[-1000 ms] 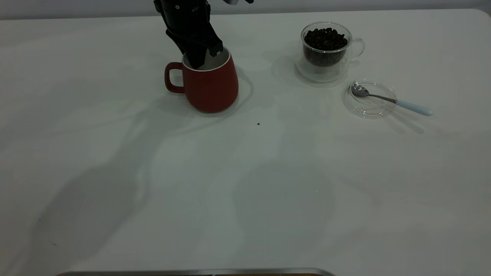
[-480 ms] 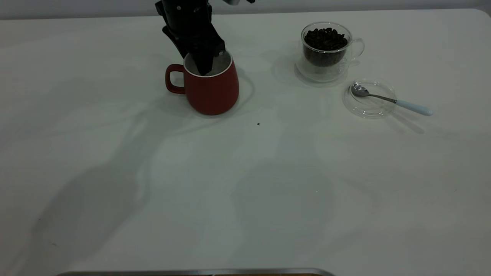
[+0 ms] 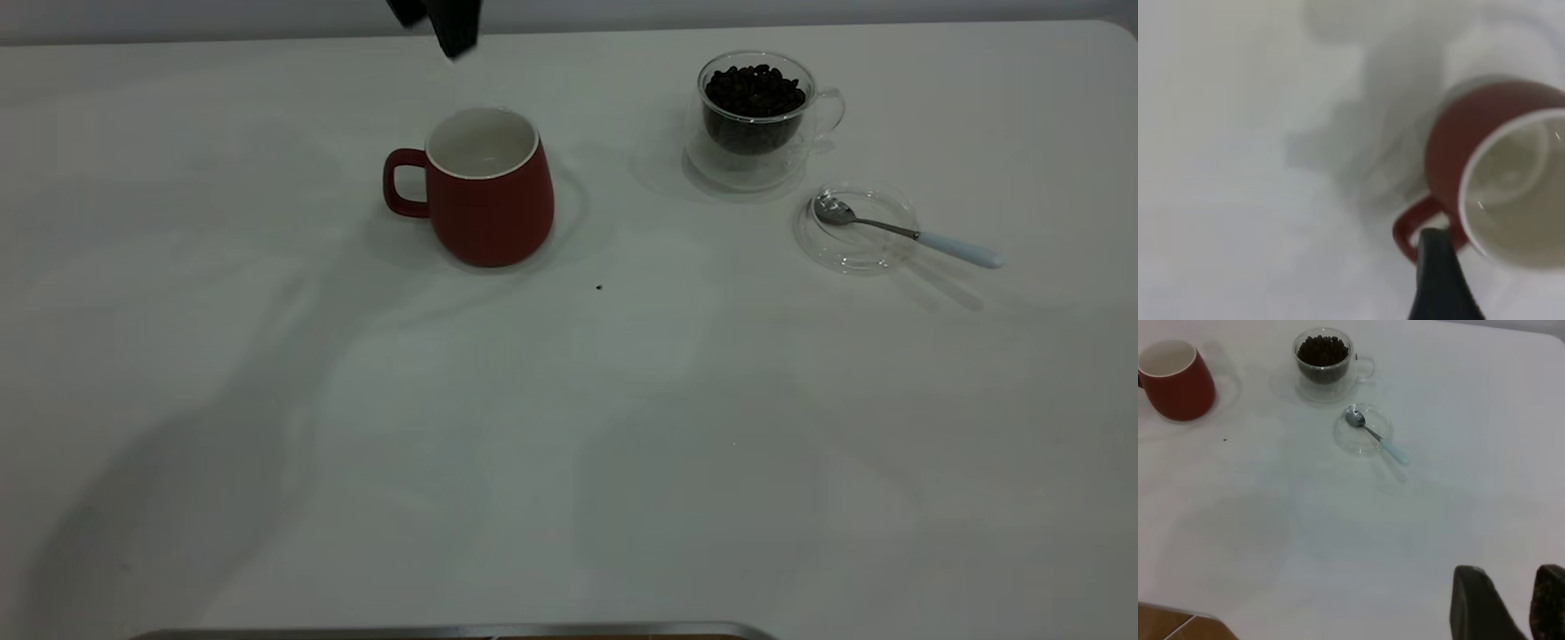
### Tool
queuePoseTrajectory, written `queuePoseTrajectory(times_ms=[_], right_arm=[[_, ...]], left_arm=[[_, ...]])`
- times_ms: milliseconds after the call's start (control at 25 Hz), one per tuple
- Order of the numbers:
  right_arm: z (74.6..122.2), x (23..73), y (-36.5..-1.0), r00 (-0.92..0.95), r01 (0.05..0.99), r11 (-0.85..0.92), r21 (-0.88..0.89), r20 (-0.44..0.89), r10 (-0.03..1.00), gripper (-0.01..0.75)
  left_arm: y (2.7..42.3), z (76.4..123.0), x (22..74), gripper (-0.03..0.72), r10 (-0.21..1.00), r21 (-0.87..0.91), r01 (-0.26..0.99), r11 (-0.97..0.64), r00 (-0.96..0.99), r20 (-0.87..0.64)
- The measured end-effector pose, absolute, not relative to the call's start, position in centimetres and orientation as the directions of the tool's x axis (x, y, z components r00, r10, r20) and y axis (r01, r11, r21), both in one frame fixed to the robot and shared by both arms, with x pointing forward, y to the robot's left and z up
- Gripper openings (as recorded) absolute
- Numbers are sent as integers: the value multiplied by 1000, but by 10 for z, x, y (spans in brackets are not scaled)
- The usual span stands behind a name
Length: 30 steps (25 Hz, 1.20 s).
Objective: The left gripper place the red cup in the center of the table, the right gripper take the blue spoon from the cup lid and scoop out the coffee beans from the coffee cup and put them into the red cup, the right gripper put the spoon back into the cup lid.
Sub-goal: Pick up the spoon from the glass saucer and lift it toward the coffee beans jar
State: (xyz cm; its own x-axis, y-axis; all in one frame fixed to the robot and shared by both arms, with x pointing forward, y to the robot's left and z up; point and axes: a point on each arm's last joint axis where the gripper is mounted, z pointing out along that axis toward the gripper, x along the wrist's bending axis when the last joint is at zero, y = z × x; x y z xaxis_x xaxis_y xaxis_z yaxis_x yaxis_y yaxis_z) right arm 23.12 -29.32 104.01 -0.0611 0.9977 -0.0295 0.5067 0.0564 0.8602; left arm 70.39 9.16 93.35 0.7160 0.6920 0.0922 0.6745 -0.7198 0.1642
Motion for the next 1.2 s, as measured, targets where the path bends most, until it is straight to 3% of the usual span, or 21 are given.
queuePoseTrajectory(times_ms=[200,640,880,1040,1200], right_arm=[[1040,231,-293,-61,507,56,860,-29,998,240],[1040,231,-293,-61,507,56,860,-29,998,240],[1040,231,-293,-61,507,56,860,-29,998,240],[1040,231,-293,-61,507,56,860,-29,998,240],[1040,231,-293,-61,507,56,860,-29,998,240]], left_arm=[[99,995,688,514,696,181,675,-716,711,101],[119,1130,645,472,786,450,667,-594,600,149],[138,1209,594,470,833,618,621,-482,543,104],[156,1228,548,468,834,633,621,-462,547,72],[177,1211,502,467,833,565,671,-480,550,55]])
